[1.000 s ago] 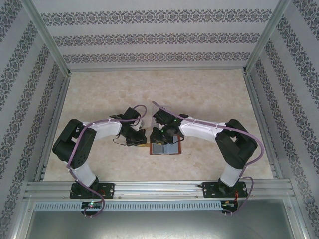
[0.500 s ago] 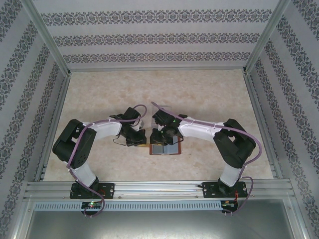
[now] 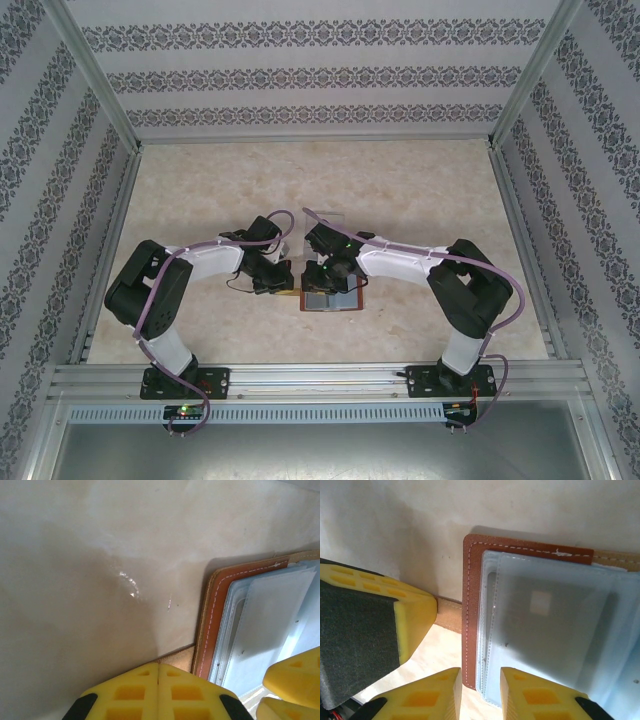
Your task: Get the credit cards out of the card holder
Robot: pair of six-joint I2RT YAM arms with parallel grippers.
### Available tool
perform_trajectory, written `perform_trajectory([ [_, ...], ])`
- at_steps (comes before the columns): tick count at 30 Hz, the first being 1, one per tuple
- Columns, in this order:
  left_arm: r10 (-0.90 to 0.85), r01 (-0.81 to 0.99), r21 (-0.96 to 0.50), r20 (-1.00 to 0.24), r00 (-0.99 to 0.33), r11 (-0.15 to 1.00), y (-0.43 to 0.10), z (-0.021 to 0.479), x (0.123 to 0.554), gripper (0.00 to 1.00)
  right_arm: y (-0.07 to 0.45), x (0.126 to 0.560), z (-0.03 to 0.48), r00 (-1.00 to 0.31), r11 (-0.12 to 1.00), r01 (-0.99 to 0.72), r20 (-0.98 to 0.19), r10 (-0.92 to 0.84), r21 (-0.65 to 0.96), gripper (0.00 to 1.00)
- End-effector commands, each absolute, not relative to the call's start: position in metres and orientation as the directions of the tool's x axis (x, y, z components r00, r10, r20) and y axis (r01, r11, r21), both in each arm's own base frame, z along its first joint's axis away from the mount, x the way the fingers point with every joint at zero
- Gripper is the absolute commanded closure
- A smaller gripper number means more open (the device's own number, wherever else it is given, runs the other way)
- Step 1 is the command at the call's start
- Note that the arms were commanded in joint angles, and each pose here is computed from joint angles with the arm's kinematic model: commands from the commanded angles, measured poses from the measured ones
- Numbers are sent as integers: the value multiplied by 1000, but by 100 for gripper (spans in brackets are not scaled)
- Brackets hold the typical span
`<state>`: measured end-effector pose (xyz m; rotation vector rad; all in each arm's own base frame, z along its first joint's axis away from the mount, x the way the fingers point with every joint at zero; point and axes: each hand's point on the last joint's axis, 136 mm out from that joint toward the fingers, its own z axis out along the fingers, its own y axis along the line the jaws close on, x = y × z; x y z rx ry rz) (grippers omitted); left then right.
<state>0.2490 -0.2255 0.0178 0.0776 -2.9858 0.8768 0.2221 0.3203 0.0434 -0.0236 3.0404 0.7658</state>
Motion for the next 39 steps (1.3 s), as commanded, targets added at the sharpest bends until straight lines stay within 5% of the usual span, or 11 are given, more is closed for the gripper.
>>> perform_trajectory([
  [1,-17,-50,-520,67,-998,853,-224,7,236,96,318,218,42,-1000,891,0,2,-1,454,72],
  [39,-13,-57,-520,89,-996,853,-224,2,231,96,268,213,34,-999,981,-48,-10,-47,185,53],
])
